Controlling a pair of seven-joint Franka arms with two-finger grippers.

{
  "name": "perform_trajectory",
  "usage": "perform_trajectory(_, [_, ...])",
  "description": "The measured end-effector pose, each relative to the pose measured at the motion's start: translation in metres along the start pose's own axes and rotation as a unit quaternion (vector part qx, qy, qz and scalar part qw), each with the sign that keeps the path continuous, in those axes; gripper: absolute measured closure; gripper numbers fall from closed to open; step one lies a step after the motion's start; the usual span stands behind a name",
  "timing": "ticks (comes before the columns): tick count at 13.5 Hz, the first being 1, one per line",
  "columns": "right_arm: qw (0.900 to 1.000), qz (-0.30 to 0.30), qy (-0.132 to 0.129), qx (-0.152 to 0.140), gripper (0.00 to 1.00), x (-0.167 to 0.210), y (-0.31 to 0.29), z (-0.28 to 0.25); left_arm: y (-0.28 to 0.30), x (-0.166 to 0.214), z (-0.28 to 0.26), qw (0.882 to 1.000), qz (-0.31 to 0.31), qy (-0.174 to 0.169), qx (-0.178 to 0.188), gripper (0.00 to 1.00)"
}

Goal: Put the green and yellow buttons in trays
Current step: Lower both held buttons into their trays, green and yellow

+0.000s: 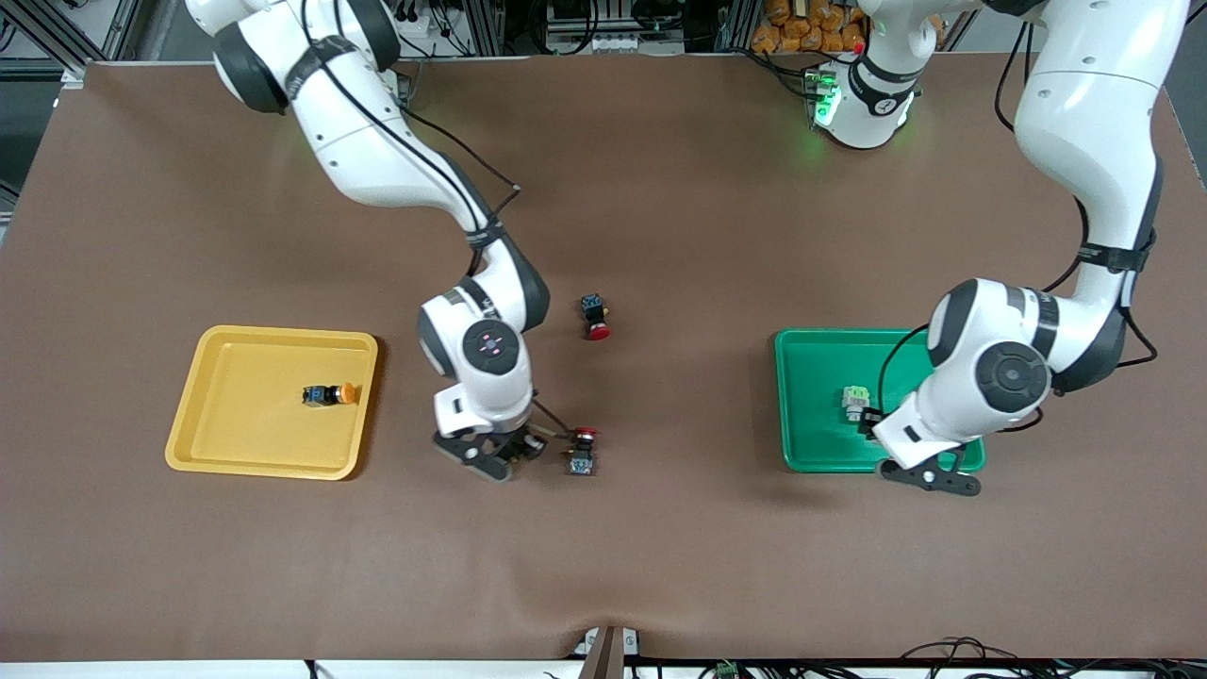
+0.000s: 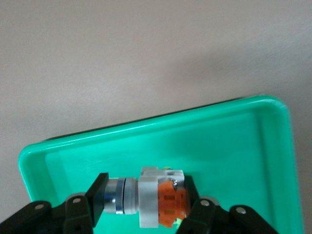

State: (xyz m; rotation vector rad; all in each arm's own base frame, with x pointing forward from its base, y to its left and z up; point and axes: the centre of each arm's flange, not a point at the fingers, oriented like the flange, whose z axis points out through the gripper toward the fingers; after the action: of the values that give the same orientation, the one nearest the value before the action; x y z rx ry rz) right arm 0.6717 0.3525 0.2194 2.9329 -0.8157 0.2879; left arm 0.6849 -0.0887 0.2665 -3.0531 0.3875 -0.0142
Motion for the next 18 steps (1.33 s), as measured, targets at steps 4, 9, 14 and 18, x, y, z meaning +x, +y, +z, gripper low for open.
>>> perform_trajectory(4, [0.999, 0.036, -0.014, -0.023, 0.59, 0.103, 0.071, -0.093, -0.039, -0.026, 0.042, 1.0, 0.015, 0.008, -0.016, 0.34])
perform_trajectory(9, [0.997, -0.019, -0.075, -0.011, 0.59, 0.193, 0.179, -0.149, -0.045, -0.045, 0.066, 1.0, 0.012, -0.007, -0.024, 0.34])
perform_trajectory(14, [0.984, -0.098, -0.146, -0.016, 0.59, 0.238, 0.288, -0.137, -0.045, -0.044, 0.059, 1.0, 0.012, 0.002, -0.026, 0.06])
perform_trajectory(18, [0.974, -0.108, -0.195, -0.035, 0.59, 0.216, 0.309, -0.093, -0.034, -0.035, 0.021, 0.999, 0.022, 0.027, -0.019, 0.0])
